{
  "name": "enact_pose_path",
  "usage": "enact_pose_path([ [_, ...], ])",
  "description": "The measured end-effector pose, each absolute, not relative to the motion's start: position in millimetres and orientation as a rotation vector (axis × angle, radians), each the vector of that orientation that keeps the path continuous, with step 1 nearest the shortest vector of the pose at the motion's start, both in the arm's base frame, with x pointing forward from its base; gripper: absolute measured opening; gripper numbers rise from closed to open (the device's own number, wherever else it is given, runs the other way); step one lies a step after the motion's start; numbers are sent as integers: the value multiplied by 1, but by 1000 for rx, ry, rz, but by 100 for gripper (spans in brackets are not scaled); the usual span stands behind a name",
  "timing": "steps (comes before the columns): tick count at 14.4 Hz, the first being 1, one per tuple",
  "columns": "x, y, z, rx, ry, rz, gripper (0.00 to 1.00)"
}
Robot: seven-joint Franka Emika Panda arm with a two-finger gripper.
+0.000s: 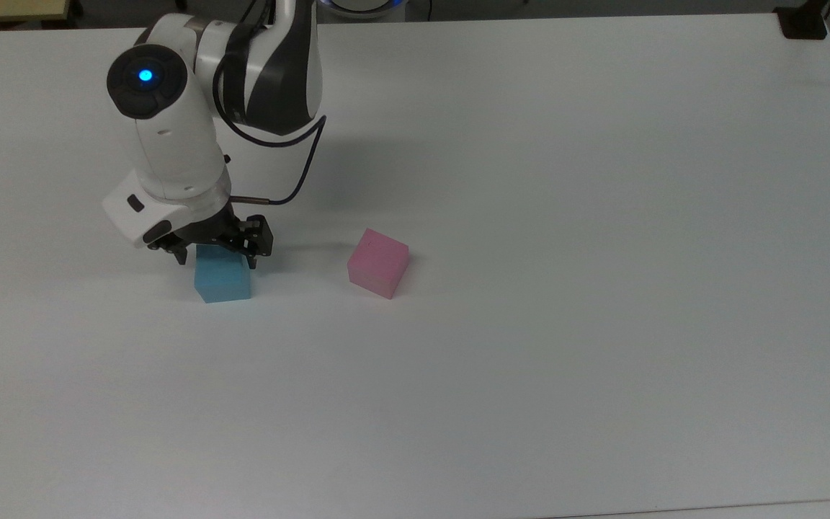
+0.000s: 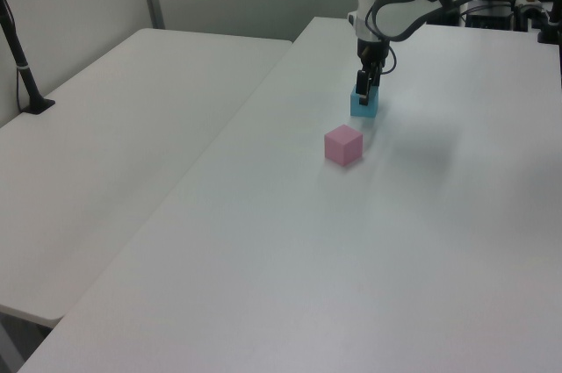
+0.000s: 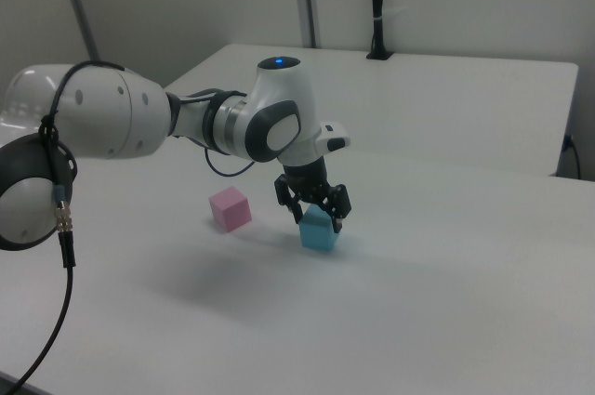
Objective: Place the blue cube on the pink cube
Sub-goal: 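Move the gripper over the light-blue cube and lower onto it, then carry the held blue cube over the pink cube and lower it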
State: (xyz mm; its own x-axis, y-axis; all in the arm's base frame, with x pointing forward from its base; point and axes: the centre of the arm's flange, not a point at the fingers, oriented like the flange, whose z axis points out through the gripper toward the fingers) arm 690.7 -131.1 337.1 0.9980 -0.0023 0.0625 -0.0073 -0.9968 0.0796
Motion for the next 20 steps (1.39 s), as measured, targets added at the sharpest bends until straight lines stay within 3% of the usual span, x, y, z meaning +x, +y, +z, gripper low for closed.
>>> enact_pose_path([
  [2, 693, -128, 331, 3050, -10, 105, 72],
  [4, 696, -126, 337, 3049, -7, 122, 59],
  [8, 700, -85, 377, 3054, 0, 159, 59],
  [12, 690, 19, 422, 3069, 30, 152, 59],
  [17, 681, 84, 409, 3076, 61, 120, 56],
  [18, 680, 84, 404, 3075, 61, 105, 60],
  [20, 680, 81, 401, 3074, 56, 96, 84],
])
